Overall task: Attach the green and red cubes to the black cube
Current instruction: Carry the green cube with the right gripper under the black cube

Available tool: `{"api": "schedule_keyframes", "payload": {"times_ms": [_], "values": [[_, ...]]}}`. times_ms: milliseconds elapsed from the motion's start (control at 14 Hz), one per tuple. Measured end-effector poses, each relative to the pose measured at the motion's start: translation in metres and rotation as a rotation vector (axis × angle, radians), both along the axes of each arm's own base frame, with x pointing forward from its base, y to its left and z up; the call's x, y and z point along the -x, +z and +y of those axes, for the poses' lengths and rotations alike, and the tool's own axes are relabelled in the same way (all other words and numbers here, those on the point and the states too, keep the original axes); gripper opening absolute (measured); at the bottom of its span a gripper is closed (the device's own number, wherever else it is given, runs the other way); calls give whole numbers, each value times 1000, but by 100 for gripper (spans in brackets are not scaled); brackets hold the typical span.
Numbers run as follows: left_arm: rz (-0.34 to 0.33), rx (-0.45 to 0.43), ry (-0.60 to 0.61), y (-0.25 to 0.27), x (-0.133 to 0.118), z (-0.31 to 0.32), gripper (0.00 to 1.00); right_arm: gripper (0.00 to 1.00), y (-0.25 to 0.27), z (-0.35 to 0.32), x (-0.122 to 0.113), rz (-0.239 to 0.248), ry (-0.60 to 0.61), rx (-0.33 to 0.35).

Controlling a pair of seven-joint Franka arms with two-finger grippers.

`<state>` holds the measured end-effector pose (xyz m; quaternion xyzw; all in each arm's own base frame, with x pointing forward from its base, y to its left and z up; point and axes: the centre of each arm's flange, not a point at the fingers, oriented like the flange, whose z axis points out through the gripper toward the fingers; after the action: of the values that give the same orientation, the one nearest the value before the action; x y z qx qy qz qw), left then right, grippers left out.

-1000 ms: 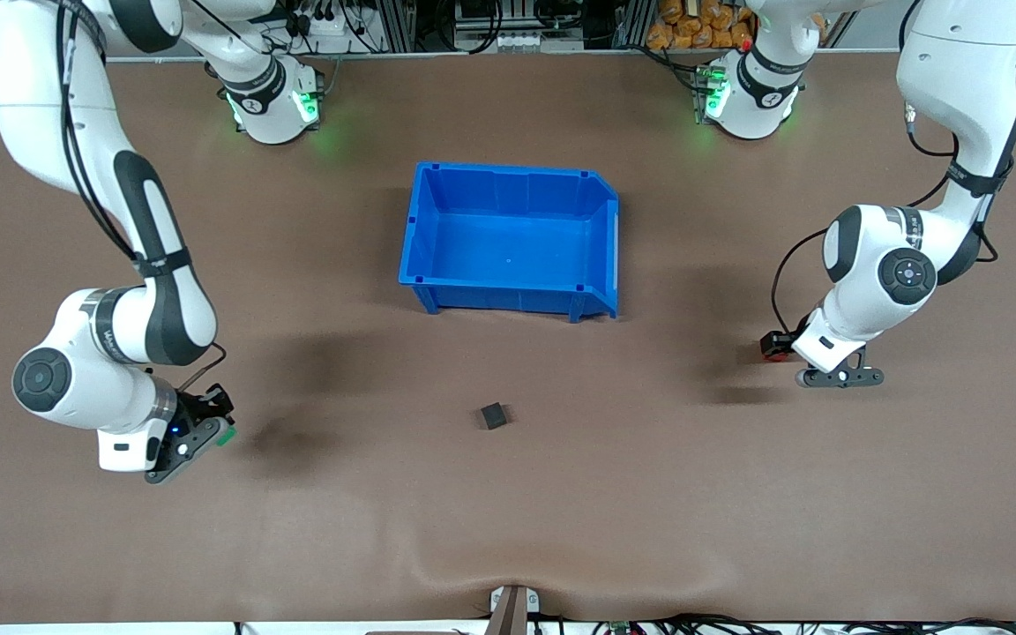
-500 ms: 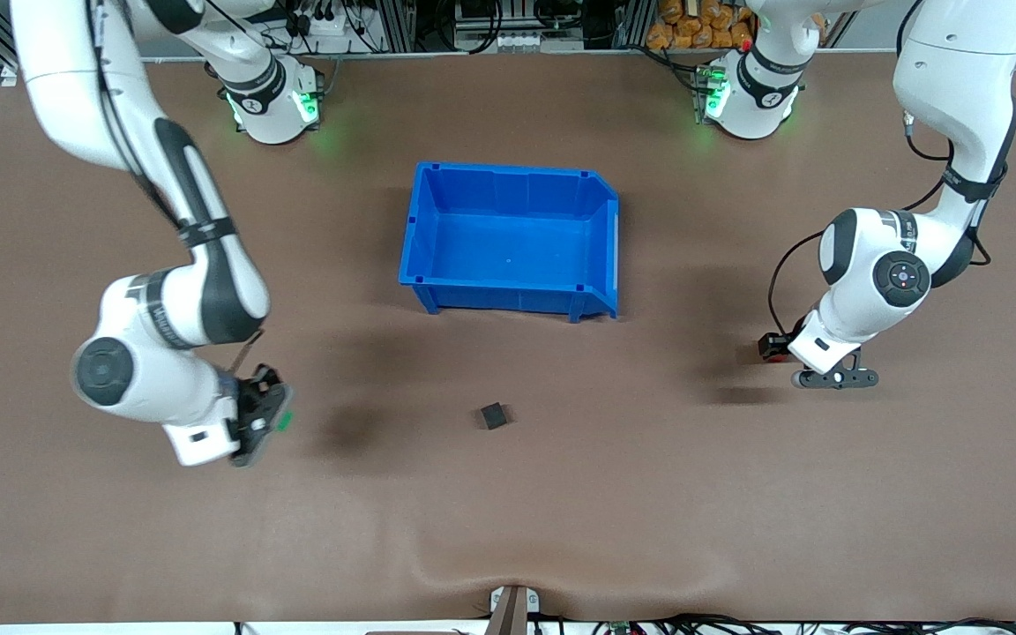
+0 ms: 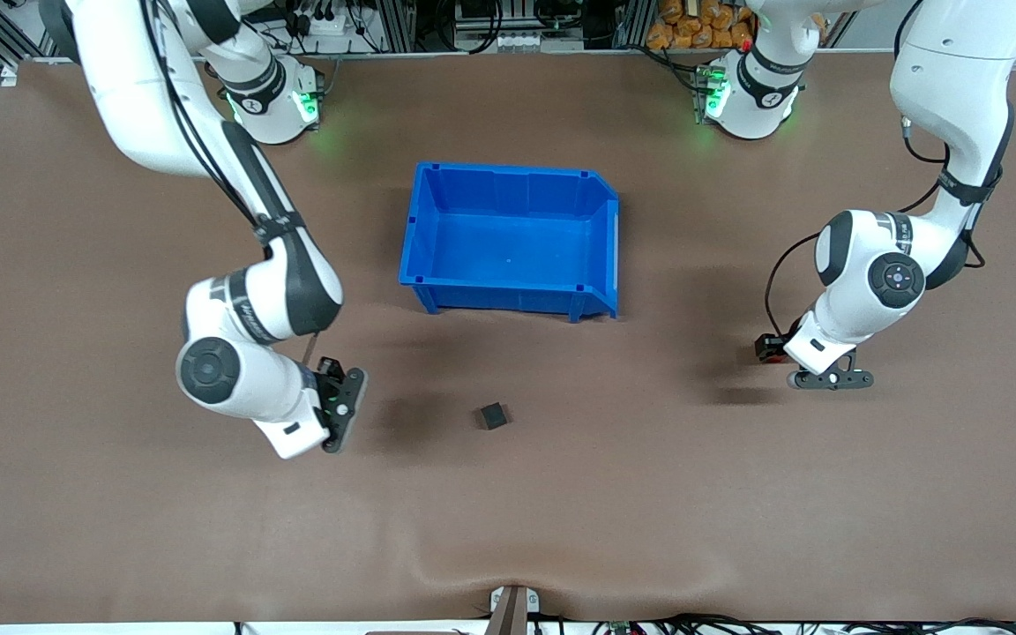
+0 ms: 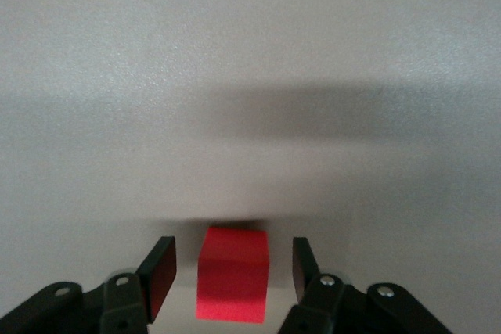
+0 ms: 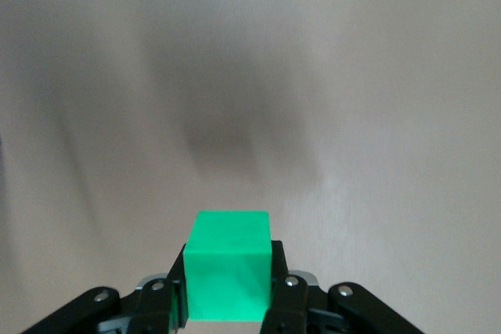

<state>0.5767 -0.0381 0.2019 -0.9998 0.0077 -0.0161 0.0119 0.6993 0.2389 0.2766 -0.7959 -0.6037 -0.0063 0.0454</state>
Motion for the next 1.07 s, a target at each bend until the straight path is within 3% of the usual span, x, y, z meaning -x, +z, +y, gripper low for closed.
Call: {"api": "schedule_keyframes", "payload": {"times_ms": [143,286,714,1071], "values": [[2,1,0,-2,0,0,61,40,-22,28,-1,-55,27,-16],[1,1,1,-2,-1,0,61,40,-48,59,4,-95,34,-30],[5,1,1,-5,-1,0,59,40,-69,141,22,-122,14,-53],[10,2,-1,-8,0,-1,55,40,-78,157,26,-137,28,-57]]}}
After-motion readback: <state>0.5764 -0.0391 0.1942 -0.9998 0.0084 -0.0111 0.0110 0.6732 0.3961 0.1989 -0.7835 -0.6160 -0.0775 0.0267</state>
